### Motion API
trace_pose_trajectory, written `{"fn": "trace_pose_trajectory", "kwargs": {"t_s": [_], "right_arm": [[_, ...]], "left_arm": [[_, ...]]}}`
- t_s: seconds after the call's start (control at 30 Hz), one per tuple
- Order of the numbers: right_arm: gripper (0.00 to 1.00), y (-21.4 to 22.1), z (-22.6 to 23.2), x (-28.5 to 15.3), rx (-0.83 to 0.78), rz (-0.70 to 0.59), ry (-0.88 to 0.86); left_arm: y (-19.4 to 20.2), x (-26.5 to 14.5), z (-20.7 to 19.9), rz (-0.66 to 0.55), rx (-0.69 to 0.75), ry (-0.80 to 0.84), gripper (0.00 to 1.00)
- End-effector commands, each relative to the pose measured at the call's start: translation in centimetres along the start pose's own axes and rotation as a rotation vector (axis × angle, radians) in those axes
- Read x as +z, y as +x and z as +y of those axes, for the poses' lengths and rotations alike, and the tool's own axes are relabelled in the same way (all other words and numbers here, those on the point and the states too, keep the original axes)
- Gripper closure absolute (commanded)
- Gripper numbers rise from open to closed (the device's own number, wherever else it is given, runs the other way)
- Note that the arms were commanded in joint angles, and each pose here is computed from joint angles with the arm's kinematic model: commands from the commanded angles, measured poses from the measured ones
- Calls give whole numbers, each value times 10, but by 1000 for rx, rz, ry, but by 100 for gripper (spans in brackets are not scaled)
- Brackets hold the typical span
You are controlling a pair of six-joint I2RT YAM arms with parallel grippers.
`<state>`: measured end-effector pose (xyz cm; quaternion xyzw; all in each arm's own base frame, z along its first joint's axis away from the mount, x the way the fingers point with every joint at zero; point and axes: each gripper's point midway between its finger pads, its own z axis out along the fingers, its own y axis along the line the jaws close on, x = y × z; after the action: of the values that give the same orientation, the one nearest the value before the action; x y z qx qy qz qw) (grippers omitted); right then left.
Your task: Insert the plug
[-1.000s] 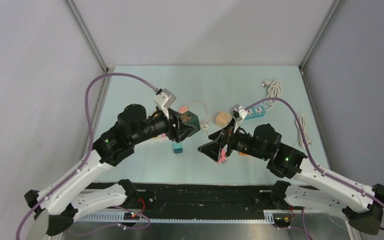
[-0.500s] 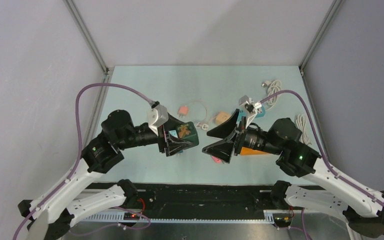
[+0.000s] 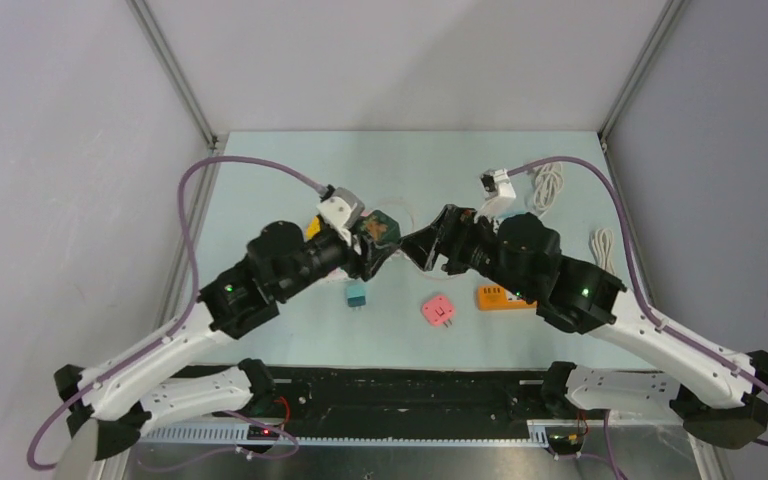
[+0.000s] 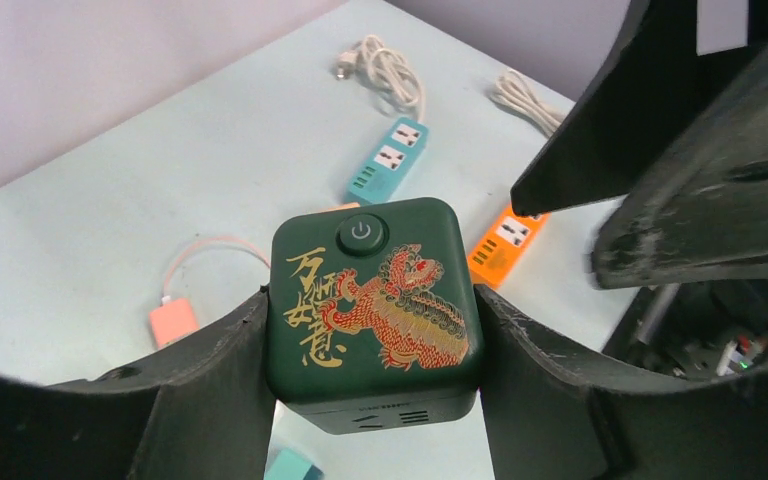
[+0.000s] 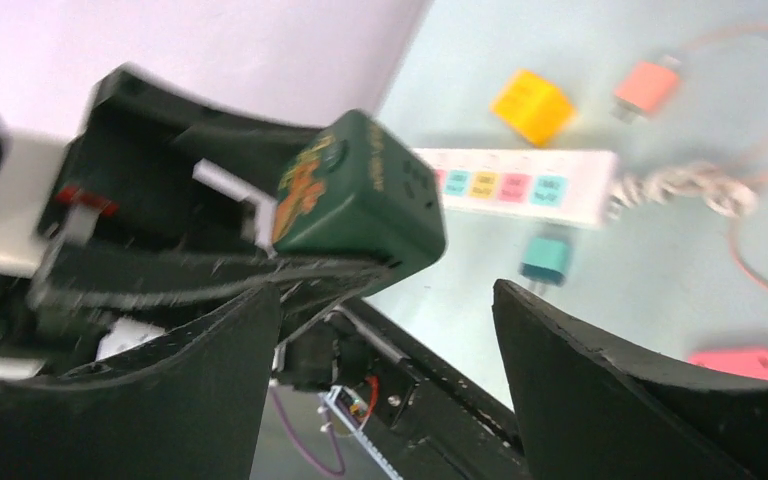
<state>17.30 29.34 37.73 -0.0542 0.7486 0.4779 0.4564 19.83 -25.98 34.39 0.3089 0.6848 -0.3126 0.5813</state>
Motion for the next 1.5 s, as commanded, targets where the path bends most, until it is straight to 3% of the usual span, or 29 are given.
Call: {"fn": "trace_pose_trajectory", "kwargs": {"t_s": [0.0,0.13,0.3,0.43,0.8,0.93,1.07,1.13,1.3,1.47], "right_arm": [[19,-4,-62,-7,124,-86,367],[19,-4,-104,-33,143,-136,558],[19,8,-147,-55,182,-124,679],[20,30,-174,-60,245,-64,713],[21,68,-195,-46,292,70,709],[21,76,-205,-48,309,91,731],[21,78,-214,-54,325,88,756],[21,76,-216,-58,338,79,755],[21,63,-218,-66,358,45,734],[21,65,-225,-72,368,61,760]], "left_arm": [[-12,21,17,-154,-31,-212,70],[24,46,25,-189,-168,-344,68],[74,65,22,-132,-192,-435,65],[114,81,14,-64,-247,-429,62],[201,94,16,111,-274,-493,59],[221,90,23,186,-157,-549,56],[241,90,34,362,149,-667,55],[251,92,36,445,235,-697,55],[268,98,28,497,249,-681,46],[278,97,26,512,255,-688,23]]}}
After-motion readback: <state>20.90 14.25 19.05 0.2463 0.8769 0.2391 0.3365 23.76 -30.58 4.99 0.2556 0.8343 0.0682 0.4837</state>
